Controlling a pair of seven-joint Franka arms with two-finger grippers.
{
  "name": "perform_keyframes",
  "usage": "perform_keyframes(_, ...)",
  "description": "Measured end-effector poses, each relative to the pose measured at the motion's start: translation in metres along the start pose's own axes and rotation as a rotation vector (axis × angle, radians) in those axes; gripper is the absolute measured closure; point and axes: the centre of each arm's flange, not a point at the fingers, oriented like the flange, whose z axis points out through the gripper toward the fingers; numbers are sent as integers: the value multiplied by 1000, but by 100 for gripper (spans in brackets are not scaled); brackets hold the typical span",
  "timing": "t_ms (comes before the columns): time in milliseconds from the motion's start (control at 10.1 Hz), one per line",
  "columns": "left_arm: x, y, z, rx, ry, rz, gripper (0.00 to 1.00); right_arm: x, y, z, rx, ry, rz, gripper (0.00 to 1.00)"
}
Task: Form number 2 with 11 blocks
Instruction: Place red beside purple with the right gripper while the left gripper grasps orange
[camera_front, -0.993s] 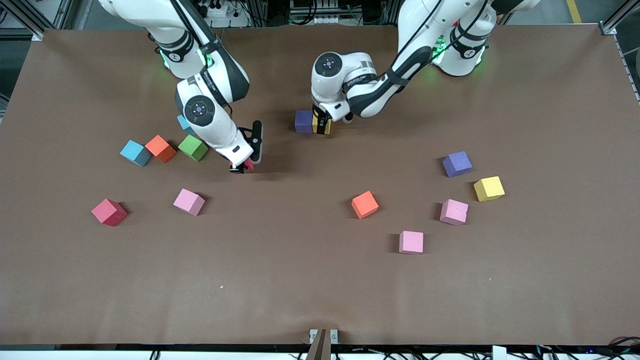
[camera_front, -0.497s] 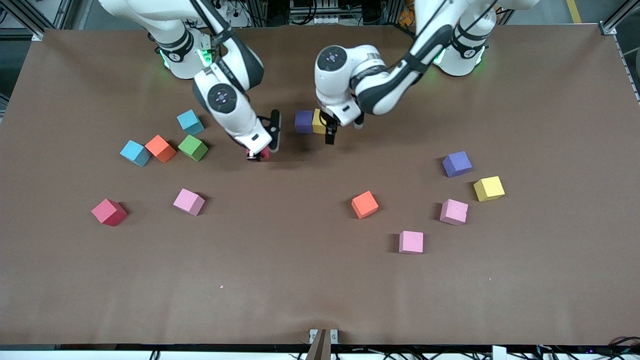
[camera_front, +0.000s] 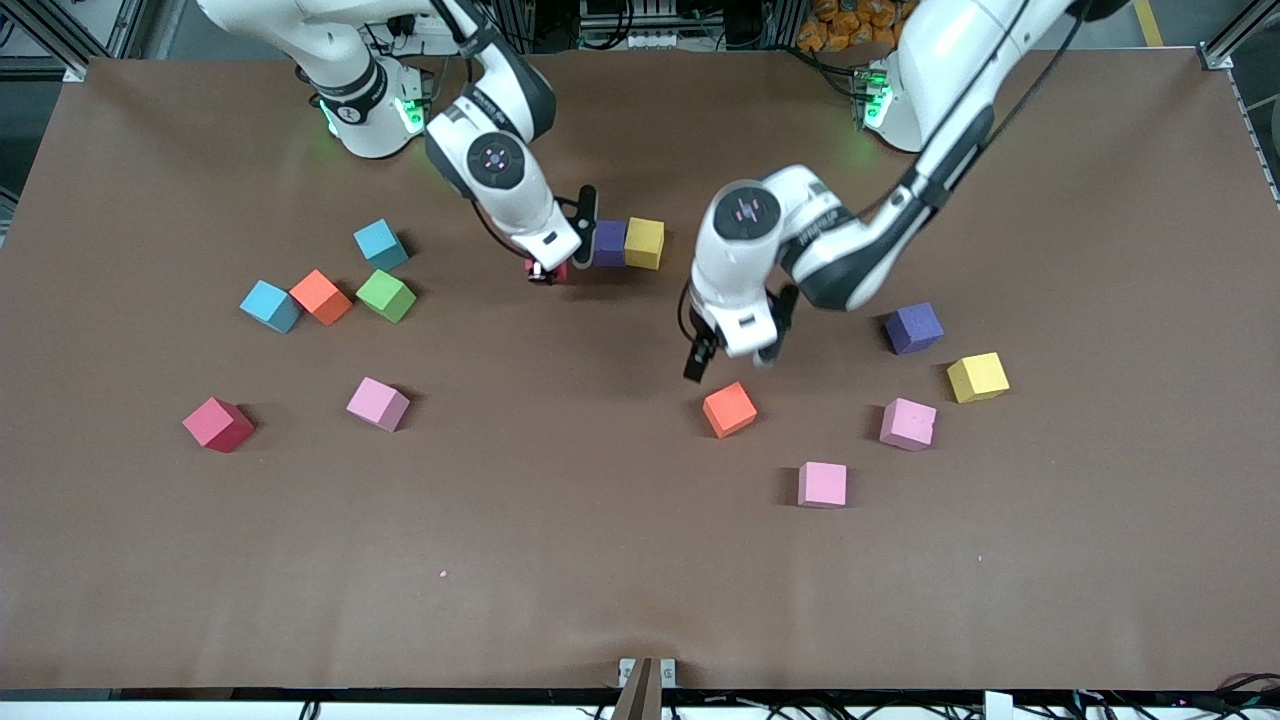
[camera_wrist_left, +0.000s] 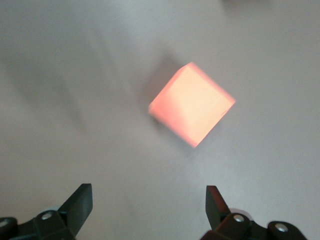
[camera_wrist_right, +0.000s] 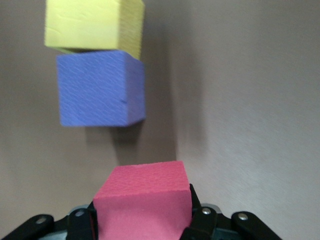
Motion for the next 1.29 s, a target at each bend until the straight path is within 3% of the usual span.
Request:
perform_keyframes(298, 49, 27, 26, 1, 8, 293, 0, 0, -14, 21, -23, 28, -8, 38)
perform_keyframes(497, 64, 36, 26, -10, 16, 411, 0, 3, -17, 28, -29, 43, -16, 38)
perform_keyframes(1291, 62, 39, 57, 47, -10, 530, 0, 9, -22, 39, -37, 64, -30, 38)
